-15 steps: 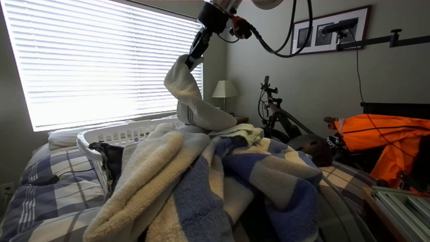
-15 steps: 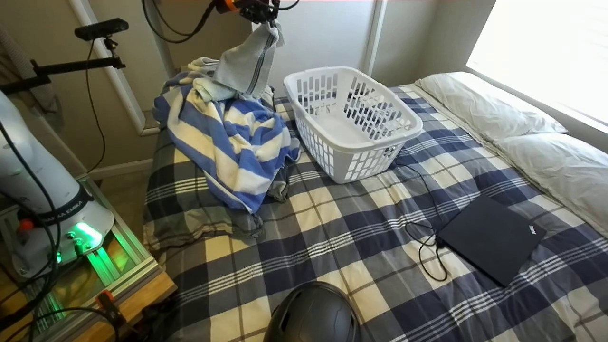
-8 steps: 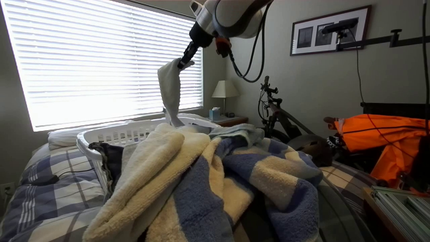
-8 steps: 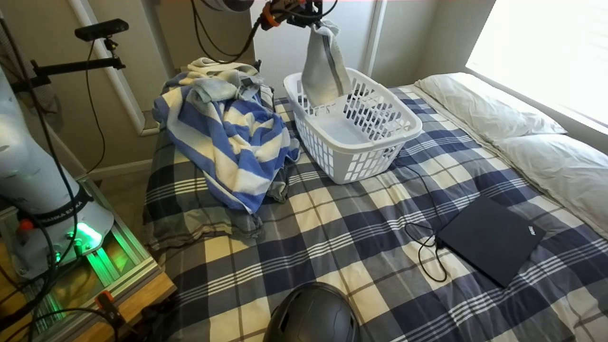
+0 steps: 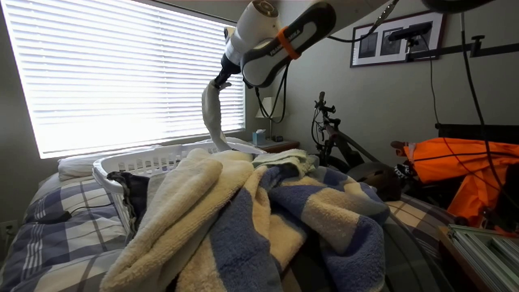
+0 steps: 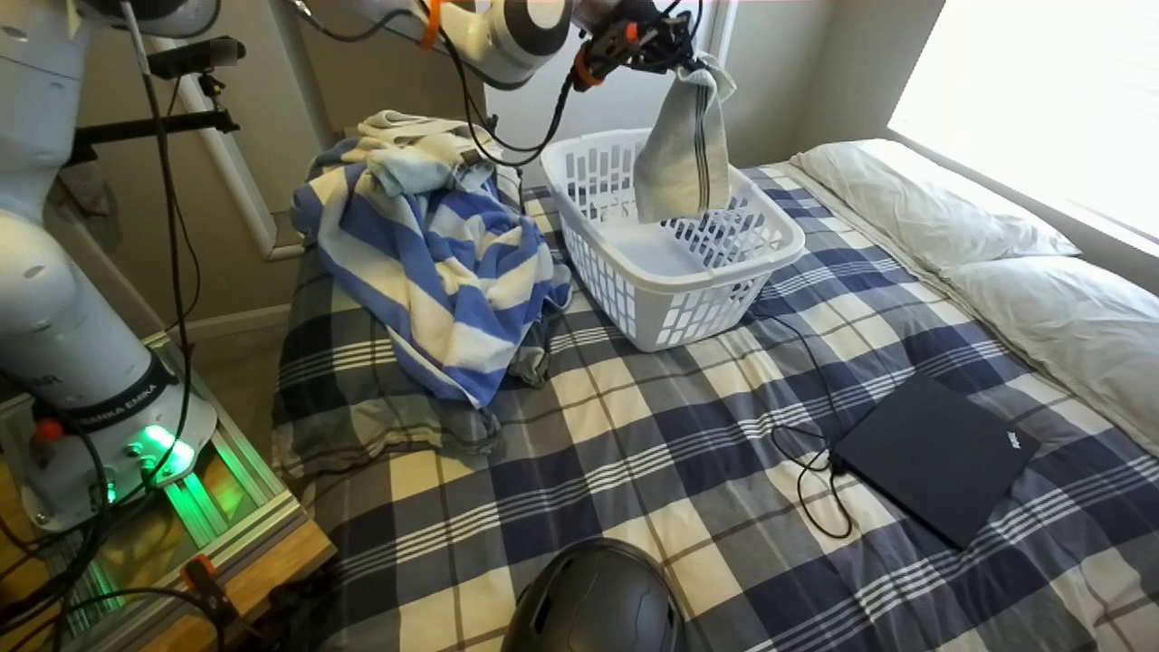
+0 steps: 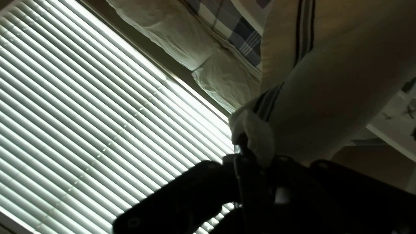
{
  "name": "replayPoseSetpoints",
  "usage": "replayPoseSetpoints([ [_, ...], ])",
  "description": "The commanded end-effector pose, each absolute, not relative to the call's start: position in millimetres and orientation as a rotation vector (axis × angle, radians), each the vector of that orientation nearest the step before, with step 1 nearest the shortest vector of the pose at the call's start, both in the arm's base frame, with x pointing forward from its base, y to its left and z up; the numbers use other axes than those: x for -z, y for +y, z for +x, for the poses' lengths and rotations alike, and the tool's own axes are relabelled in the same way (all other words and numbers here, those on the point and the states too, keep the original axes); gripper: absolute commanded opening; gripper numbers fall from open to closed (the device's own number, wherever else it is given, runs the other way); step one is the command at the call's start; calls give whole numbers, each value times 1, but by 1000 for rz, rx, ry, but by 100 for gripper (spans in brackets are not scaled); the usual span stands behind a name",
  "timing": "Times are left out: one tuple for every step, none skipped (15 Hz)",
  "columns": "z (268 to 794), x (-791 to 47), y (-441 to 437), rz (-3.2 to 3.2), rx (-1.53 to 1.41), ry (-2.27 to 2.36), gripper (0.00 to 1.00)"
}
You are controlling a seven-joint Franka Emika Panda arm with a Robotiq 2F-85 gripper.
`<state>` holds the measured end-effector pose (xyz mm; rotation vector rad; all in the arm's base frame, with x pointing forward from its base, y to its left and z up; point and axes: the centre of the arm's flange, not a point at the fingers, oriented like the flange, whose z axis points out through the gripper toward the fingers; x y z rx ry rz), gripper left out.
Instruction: Put the towel inside the basket
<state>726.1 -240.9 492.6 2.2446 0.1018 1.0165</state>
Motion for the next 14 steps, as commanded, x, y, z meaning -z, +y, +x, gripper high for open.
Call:
replayPoseSetpoints([
  [749, -454, -266, 2125, -922, -53, 4],
  [746, -442, -273, 2116, -876, -93, 4],
  [743, -431, -278, 2107, -827, -132, 4],
  [740, -420, -282, 2117, -778, -157, 4],
  [736, -411, -285, 2120, -731, -181, 4],
  [733, -400, -287, 2141, -680, -199, 3],
  [732, -389, -287, 2159, -640, -210, 3],
  [730, -381, -286, 2180, -605, -215, 3],
  [727, -373, -284, 2203, -573, -214, 3],
  [726, -368, -283, 2237, -558, -217, 5],
  [725, -363, -280, 2269, -538, -217, 33],
  [725, -359, -275, 2280, -529, -209, 34],
  [725, -359, -270, 2291, -520, -192, 39],
  [725, -362, -264, 2313, -509, -167, 47],
])
